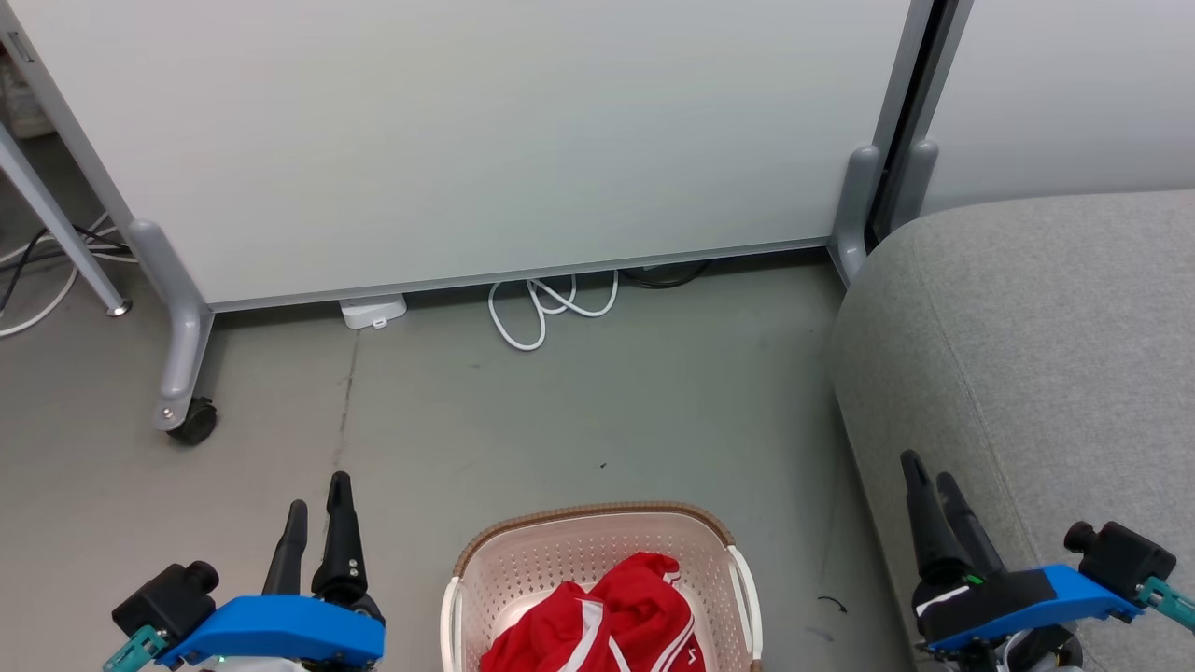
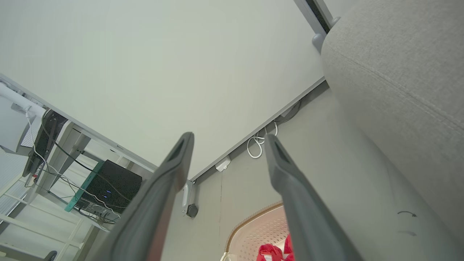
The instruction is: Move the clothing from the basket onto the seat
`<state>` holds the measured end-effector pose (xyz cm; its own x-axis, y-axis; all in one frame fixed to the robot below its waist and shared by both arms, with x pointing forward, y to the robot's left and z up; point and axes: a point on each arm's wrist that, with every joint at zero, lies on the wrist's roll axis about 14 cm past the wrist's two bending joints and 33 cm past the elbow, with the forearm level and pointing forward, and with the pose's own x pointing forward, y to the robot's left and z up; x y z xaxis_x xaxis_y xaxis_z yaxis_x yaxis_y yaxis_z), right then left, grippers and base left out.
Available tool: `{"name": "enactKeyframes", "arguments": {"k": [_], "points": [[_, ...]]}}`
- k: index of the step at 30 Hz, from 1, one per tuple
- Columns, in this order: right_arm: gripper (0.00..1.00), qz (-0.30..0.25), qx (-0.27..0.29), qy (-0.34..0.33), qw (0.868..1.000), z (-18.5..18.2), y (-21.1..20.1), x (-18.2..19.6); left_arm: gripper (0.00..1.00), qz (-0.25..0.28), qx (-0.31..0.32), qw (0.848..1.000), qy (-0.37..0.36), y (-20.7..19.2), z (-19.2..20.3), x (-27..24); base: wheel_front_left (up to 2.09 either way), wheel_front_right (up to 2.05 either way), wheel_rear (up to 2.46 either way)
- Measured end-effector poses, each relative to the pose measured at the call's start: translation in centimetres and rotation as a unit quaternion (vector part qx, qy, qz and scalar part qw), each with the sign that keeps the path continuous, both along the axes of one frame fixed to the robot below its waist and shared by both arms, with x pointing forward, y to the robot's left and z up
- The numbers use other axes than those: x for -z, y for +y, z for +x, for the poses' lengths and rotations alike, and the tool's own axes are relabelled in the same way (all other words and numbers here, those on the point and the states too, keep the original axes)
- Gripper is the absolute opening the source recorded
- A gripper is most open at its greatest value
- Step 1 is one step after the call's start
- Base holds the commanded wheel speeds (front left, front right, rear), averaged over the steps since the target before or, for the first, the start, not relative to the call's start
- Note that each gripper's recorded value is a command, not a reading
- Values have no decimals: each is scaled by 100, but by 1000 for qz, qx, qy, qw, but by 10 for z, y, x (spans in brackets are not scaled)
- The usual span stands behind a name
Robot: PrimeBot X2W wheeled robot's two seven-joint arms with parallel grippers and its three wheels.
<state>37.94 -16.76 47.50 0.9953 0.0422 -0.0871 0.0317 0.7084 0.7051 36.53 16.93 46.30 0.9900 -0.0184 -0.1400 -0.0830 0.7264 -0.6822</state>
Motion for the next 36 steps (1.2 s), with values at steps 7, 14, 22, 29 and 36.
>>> {"name": "enactKeyframes", "arguments": {"k": [7,14,22,29,36], "points": [[100,-45,-11,-8,999,1,4,-2,100,46,11,999,-10,-4,1,-3,0,0,0],[100,-85,-20,-16,996,2,7,-5,100,91,26,995,-22,-11,2,-6,0,0,0],[100,-128,-29,-23,991,3,9,-7,100,140,44,989,-32,-17,3,-7,0,0,0],[100,-165,-38,-27,985,3,11,-7,100,182,58,981,-45,-23,4,-11,0,0,0],[100,-200,-46,-28,978,2,13,-5,100,215,69,973,-55,-28,2,-12,0,0,0]]}}
